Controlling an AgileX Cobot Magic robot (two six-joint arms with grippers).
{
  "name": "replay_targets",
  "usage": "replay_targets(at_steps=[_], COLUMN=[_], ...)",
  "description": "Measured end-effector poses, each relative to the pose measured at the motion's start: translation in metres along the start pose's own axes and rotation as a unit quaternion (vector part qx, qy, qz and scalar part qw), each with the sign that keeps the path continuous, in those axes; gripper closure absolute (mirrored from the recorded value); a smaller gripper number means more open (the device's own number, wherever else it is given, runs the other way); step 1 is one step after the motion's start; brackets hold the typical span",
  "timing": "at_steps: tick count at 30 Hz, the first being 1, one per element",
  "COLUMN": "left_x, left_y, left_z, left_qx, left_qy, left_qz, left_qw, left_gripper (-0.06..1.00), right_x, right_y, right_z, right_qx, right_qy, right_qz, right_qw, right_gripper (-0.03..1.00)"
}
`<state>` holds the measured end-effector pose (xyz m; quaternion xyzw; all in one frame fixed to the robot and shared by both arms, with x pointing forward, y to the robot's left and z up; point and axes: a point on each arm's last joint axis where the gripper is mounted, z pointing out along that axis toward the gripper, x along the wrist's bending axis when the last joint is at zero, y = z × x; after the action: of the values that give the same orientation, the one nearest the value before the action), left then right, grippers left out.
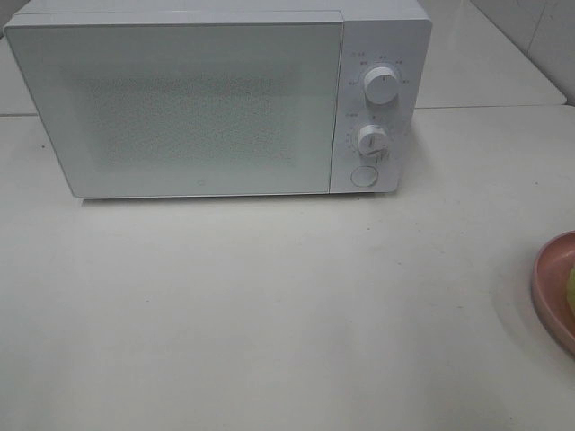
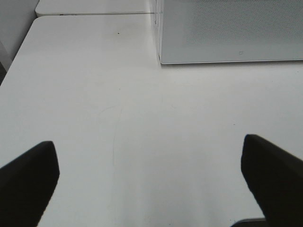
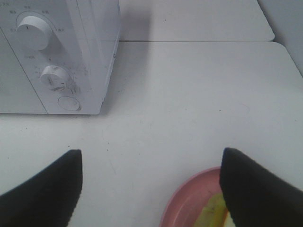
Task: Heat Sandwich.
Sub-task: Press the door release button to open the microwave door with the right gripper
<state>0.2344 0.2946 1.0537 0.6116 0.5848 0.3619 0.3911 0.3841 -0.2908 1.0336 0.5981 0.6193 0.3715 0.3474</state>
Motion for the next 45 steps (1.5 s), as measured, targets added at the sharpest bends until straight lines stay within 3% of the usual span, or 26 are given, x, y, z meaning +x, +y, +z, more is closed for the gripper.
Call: replay_targets(at_steps=[12, 20, 26, 39, 45], left_x=[0.0, 0.0, 0.0, 0.0, 0.0], left_y=[0.0, 0.0, 0.0, 0.0, 0.0], left_z=[0.0, 0.0, 0.0, 0.0, 0.0], left_qx=[0.0, 0.0, 0.0, 0.0, 0.0], left_qy=[0.0, 0.0, 0.0, 0.0, 0.0], left_qz=[0.0, 0.0, 0.0, 0.0, 0.0], left_qw=[1.0, 1.0, 1.0, 1.0, 1.0], left_gripper=[-0.05, -0.05, -0.05, -0.05, -0.05], right_x=[0.001, 0.002, 0.005, 0.05, 0.076], right_y=[0.012, 0.016, 0.01, -0.027, -0.042], right_z=[0.051, 0.086, 0.103, 0.12, 0.125], right_qx=[-0.06, -0.132, -0.137, -0.136, -0.128], right_qy=[0.004, 0.012, 0.017, 0.018, 0.039], right_qz=[0.001, 0.024, 0.027, -0.015, -0.038], right_qw=[0.998, 0.991, 0.99, 0.99, 0.99], right_gripper=[0.2, 0.2, 0.2, 0.2, 0.2])
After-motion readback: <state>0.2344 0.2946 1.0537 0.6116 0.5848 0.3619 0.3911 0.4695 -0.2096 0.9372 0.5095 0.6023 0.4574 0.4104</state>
